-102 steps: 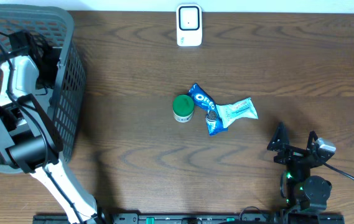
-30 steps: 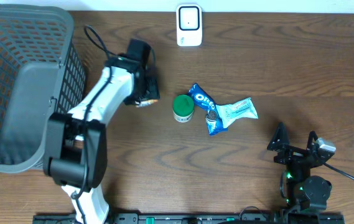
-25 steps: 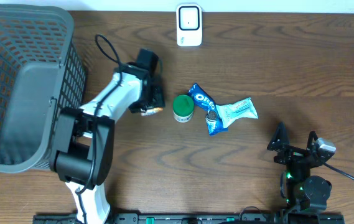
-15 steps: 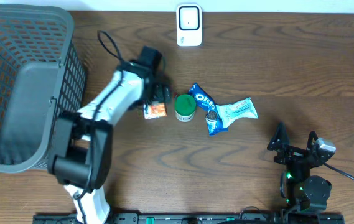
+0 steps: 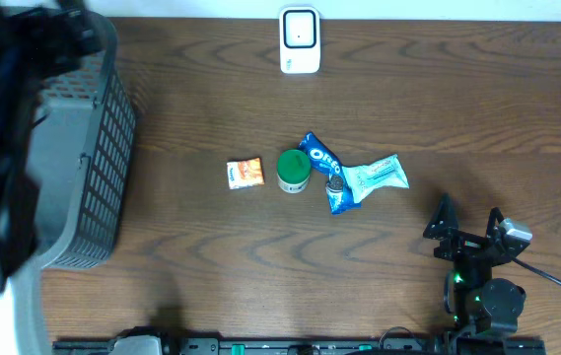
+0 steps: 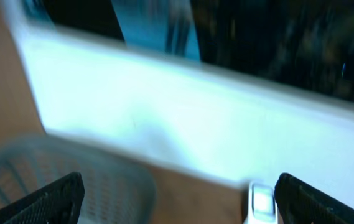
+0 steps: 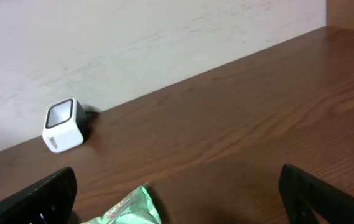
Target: Scan the item barcode
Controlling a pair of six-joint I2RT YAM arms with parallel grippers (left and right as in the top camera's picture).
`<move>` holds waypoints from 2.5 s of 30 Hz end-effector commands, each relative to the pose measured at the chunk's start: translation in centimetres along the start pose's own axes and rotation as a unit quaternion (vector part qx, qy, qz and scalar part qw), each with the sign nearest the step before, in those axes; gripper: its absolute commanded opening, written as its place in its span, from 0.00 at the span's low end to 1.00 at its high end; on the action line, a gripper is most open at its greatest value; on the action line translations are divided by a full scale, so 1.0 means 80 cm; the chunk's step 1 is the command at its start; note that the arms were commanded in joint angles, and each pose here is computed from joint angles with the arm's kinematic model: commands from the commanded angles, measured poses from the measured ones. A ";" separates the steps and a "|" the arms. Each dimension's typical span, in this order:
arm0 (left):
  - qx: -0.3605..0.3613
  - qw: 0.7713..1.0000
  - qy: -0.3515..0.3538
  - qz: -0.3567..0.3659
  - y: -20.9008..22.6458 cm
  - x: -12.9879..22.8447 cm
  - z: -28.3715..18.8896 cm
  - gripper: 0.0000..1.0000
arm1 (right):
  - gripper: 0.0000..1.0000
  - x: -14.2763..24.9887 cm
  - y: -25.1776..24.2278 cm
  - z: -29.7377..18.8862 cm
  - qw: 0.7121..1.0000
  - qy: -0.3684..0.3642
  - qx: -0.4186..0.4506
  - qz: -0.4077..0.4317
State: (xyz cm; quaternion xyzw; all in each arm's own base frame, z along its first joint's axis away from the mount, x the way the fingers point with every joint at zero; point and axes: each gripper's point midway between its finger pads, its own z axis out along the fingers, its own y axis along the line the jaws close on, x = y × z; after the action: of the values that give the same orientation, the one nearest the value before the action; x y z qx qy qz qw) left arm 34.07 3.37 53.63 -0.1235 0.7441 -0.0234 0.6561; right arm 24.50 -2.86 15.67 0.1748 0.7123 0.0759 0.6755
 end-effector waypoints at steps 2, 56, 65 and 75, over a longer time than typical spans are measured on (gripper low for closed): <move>-0.016 0.997 -0.059 0.040 0.013 -0.036 -0.056 0.98 | 0.99 -0.001 -0.005 0.000 1.000 -0.003 0.010 0.000; 0.096 0.929 -0.340 0.109 0.029 0.104 -0.397 0.98 | 0.99 -0.003 0.108 -0.018 0.923 0.366 -0.118 0.013; 0.090 0.892 -0.432 0.096 0.022 0.052 -0.399 0.98 | 0.99 -0.049 0.115 -0.008 0.939 0.332 -0.073 -0.049; 0.015 0.943 -0.322 0.086 0.037 0.056 -0.266 0.98 | 0.99 -0.022 0.153 0.016 0.898 0.405 0.006 -0.170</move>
State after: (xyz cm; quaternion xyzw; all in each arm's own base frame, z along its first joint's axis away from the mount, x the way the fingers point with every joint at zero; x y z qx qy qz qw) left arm 8.86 2.30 53.38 -0.0492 0.4541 0.0494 0.8882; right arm 26.14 6.99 21.51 0.0112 0.9368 0.0755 0.3415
